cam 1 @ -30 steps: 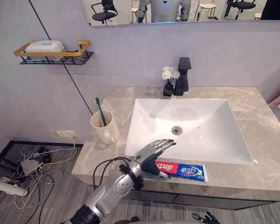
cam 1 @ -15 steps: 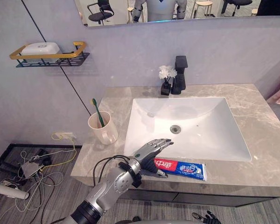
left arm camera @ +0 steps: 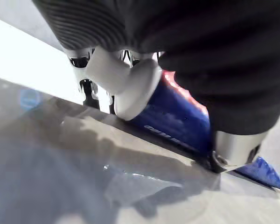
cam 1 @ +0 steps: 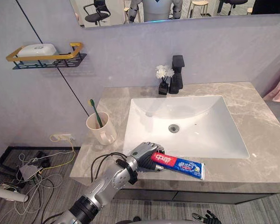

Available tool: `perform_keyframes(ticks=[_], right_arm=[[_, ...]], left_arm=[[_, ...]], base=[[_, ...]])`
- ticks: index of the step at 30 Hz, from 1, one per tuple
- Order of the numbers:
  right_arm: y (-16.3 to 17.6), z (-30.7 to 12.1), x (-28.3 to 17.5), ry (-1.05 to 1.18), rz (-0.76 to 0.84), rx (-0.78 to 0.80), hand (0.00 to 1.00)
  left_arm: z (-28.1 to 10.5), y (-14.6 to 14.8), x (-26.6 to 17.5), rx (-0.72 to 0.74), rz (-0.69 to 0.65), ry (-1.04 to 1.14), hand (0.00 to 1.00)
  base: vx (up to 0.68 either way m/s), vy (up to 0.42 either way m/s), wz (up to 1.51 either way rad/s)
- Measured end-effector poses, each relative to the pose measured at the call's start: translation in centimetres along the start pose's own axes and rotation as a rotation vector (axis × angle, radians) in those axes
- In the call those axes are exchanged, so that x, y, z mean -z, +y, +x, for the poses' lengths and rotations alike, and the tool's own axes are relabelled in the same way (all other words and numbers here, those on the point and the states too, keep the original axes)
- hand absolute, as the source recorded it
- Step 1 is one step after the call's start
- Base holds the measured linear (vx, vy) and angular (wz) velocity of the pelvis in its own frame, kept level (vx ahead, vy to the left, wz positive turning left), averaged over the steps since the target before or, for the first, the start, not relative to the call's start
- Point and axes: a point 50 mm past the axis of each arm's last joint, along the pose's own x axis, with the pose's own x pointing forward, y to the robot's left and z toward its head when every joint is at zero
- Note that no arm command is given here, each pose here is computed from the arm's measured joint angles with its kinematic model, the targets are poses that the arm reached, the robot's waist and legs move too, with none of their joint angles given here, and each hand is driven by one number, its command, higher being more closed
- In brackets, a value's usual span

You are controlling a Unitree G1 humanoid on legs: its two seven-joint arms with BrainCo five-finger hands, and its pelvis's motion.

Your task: Organize washtable

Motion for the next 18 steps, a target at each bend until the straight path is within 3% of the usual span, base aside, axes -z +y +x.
perform_keyframes(ticks=[18], right_arm=[[-1.0, -0.1, 0.0, -0.003, 0.018, 0.03, 0.0]], left_arm=[[-1.3, 0.0, 1.2, -0.02, -0.029, 0.064, 1.0]], base=[[-0.03, -0.007, -0.12]])
